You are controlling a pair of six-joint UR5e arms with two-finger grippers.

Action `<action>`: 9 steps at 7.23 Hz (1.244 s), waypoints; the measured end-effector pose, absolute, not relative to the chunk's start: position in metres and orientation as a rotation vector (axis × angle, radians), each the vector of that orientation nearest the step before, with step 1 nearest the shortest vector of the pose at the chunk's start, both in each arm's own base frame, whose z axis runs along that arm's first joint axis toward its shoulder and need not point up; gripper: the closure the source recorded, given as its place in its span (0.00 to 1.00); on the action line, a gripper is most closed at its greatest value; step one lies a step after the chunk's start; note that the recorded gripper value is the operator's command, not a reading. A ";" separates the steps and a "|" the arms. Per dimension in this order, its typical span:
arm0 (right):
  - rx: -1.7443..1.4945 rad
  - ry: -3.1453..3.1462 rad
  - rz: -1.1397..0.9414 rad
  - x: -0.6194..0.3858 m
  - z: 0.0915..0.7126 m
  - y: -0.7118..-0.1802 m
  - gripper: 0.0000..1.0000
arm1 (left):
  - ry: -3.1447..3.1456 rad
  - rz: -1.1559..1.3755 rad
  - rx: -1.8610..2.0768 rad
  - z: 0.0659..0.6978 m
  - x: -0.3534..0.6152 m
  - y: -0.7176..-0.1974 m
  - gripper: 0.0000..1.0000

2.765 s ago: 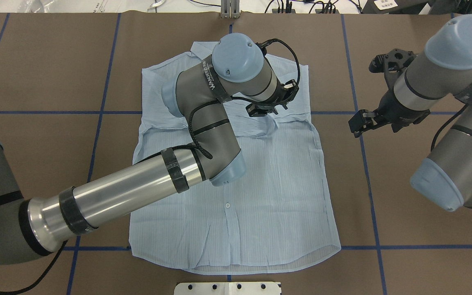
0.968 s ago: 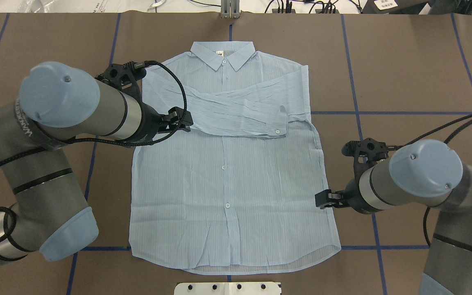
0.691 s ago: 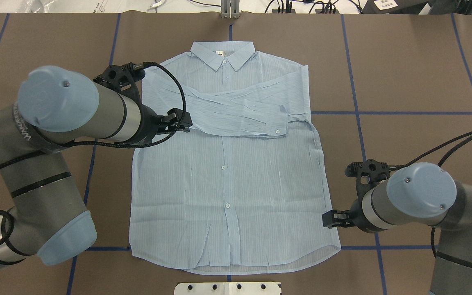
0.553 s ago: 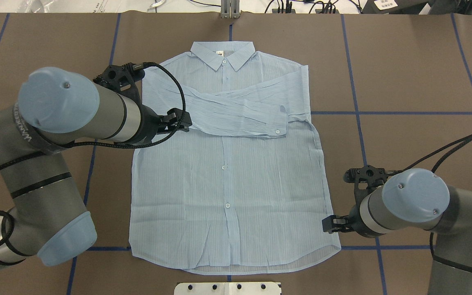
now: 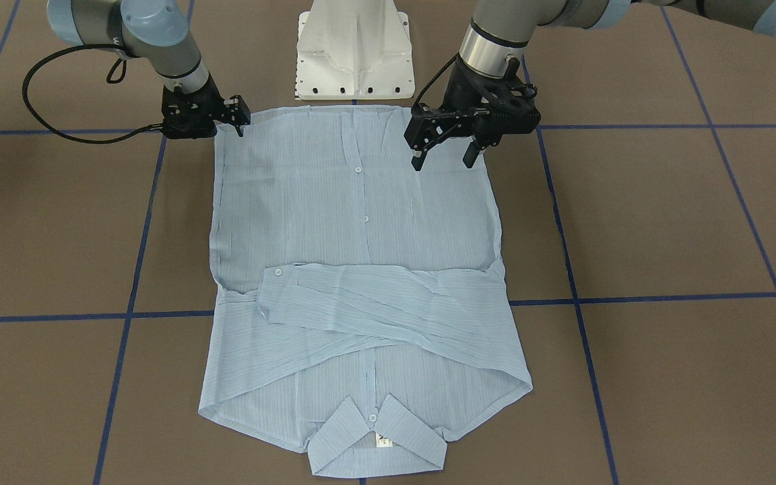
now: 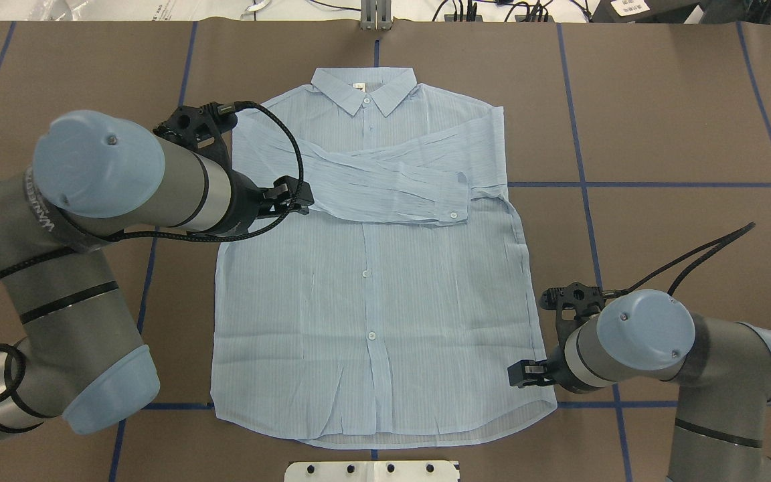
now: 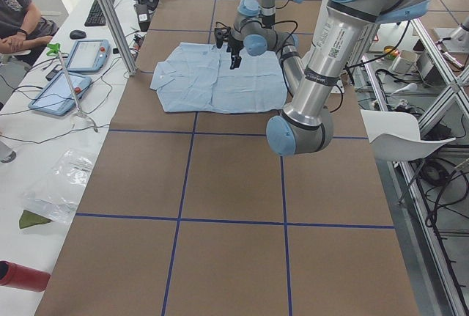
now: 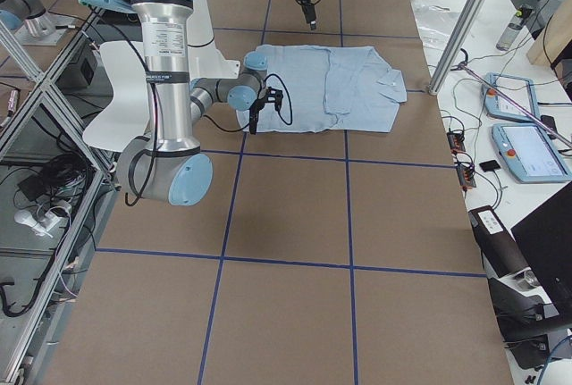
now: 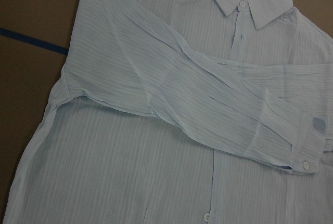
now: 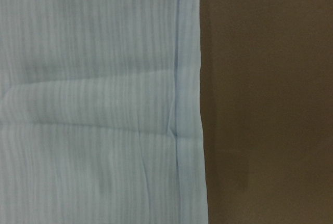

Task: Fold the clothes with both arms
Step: 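Lower the right gripper to the shirt's side edge near the hem, then hold the right gripper at the side edge near the hem, left gripper on the chest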

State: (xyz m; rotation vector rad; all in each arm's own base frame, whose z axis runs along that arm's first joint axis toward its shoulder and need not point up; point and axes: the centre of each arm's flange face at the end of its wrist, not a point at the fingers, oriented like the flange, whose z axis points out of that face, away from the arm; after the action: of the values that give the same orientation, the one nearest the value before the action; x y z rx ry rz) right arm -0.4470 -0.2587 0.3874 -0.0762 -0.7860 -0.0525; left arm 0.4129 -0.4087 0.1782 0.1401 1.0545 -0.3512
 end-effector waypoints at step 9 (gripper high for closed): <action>-0.183 -0.777 -0.078 -0.453 0.401 -0.248 0.15 | 1.045 -0.352 0.137 0.182 0.415 -0.410 0.01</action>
State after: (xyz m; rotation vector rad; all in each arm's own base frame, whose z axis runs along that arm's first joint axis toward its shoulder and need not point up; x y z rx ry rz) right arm -0.4535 -0.2479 0.4008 -0.1828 -0.7773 -0.0782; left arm 0.4150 -0.4101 0.1824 0.1371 1.0453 -0.3523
